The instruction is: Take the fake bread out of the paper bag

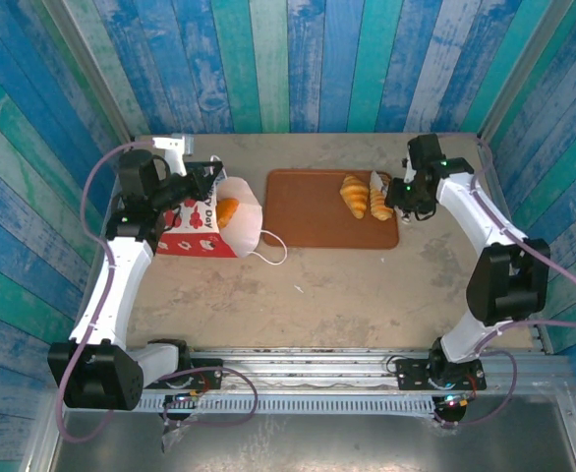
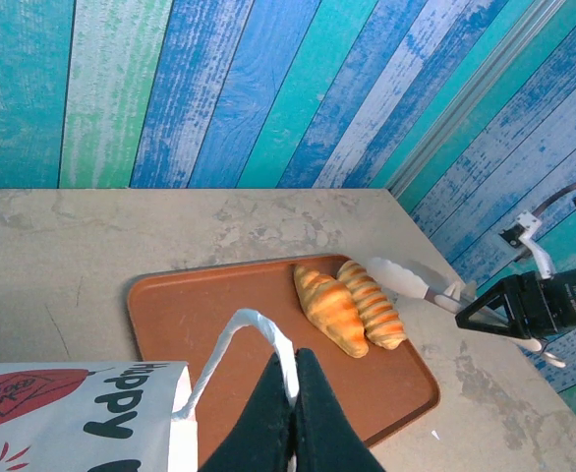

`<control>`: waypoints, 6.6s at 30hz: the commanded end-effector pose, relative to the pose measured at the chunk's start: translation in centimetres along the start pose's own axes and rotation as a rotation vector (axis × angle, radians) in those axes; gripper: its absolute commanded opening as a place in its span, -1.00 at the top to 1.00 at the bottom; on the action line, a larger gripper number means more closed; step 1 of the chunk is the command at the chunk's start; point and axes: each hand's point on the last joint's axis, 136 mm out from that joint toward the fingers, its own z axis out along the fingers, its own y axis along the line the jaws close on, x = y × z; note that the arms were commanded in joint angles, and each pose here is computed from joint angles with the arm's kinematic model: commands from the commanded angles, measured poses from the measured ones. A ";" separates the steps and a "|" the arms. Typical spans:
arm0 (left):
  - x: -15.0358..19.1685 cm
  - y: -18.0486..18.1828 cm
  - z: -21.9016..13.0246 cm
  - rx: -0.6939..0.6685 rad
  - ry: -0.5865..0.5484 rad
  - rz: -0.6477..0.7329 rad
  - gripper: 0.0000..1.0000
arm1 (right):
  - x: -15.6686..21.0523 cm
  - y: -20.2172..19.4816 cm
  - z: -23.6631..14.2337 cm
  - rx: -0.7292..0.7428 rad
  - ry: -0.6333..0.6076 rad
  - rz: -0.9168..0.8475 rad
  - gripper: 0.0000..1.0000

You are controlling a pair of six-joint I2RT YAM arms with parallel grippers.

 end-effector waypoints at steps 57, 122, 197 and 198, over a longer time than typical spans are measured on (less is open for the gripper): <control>-0.4 -0.3 -3.4 -0.125 -0.021 0.153 1.00 | 10.3 16.7 -10.1 -0.753 -0.197 -0.556 -0.01; 0.2 -0.9 -1.9 -0.025 -0.007 0.096 1.00 | 14.5 36.3 4.9 -0.702 0.108 -0.128 0.10; -0.7 0.6 -0.8 -0.064 -0.036 -0.014 1.00 | 9.6 14.7 -6.9 0.163 -0.502 -0.924 0.22; -0.7 0.5 -0.9 -0.064 -0.037 -0.013 1.00 | 9.3 14.5 -6.5 0.198 -0.493 -0.934 0.22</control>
